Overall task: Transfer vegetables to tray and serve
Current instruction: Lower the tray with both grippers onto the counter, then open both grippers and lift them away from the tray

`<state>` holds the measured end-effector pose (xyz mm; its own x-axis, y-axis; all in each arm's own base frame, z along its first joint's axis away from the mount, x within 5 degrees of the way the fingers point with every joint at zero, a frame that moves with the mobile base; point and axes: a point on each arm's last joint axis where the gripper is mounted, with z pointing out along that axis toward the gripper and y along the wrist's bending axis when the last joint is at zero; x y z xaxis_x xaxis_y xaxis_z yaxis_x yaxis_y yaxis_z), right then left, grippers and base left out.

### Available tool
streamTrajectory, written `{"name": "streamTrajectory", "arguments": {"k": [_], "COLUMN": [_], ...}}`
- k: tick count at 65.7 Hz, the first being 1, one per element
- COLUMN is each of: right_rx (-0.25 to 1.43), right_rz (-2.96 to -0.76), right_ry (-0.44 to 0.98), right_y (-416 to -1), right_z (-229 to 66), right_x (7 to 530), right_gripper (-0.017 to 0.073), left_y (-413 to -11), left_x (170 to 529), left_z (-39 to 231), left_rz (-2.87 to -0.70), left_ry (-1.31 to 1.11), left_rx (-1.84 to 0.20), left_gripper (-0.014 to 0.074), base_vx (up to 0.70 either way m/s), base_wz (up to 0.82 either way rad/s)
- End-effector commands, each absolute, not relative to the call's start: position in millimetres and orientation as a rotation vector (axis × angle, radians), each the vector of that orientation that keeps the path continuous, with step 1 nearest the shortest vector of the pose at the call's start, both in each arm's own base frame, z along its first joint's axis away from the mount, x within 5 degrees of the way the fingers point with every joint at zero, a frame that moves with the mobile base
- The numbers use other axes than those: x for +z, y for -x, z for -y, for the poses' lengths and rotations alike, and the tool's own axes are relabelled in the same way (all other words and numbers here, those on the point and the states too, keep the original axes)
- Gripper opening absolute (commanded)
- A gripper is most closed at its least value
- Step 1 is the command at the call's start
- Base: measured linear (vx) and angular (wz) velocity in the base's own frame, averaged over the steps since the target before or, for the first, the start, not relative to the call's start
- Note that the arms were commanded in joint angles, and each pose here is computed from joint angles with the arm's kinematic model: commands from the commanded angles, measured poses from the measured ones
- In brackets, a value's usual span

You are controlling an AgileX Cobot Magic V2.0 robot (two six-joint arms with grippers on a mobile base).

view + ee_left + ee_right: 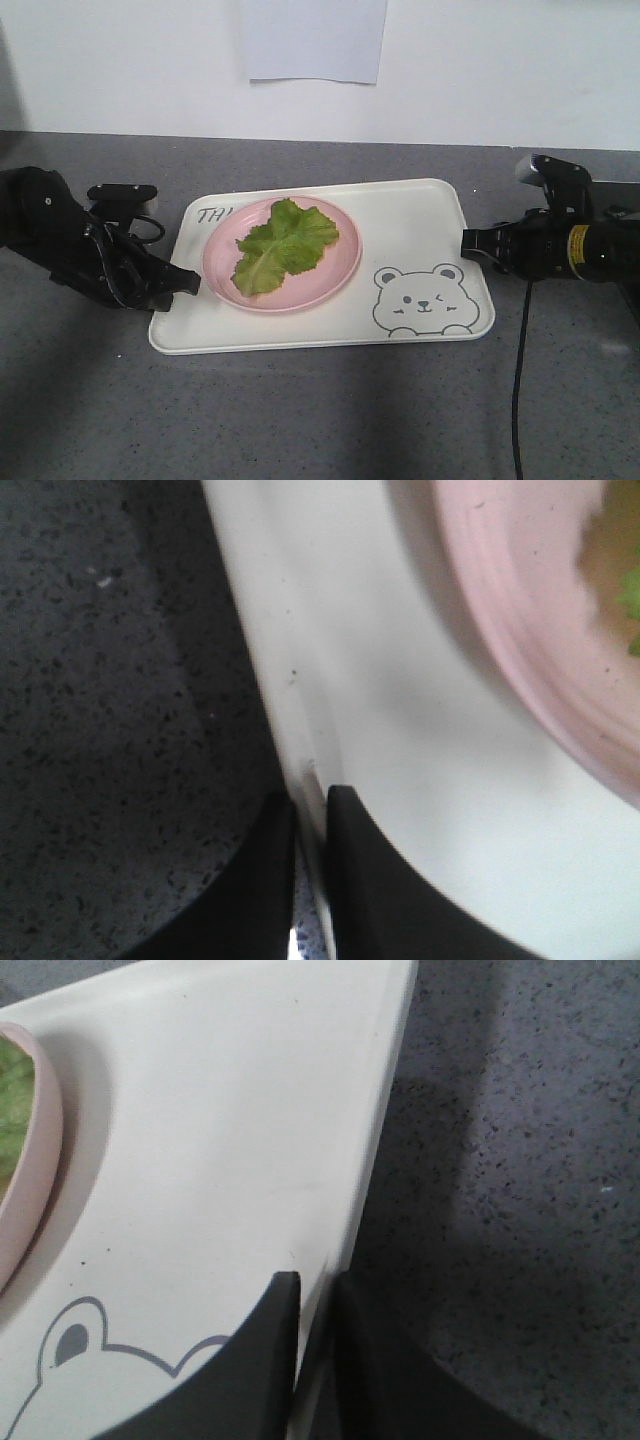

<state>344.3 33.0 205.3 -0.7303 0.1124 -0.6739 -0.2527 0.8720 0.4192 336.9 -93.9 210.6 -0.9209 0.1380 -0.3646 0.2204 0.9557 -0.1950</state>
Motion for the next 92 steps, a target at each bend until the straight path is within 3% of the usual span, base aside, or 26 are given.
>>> {"name": "streamTrajectory", "arguments": {"k": [1, 22, 55, 71, 92], "right_rx": [0.766, 0.748, 0.711, 0.671, 0.608], "right_rz": [-2.243, -2.263, -2.264, -2.264, -2.262], "right_ry": [0.209, 0.190, 0.170, 0.150, 0.118], "right_y": [-342, -344, -345, -347, -349], "right_z": [-50, -48, -46, -43, -39], "right_x": [225, 218, 217, 216, 216], "right_gripper": [0.0078, 0.0109, 0.0317, 0.0330, 0.0333], "left_y": [-339, -340, -339, -339, -339], "left_x": [231, 230, 230, 230, 230], "left_z": [104, 102, 102, 102, 102], "left_rz": [-2.653, -2.658, -2.665, -2.664, -2.661], "left_ry": [-0.295, -0.329, -0.337, -0.336, -0.335], "left_rx": [-0.372, -0.332, -0.327, -0.328, -0.326], "left_gripper": [-0.0006, -0.0006, 0.0023, 0.0105, 0.0291], "base_vx": [0.00, 0.00, 0.00, 0.00, 0.00], "base_wz": [0.00, 0.00, 0.00, 0.00, 0.00]}}
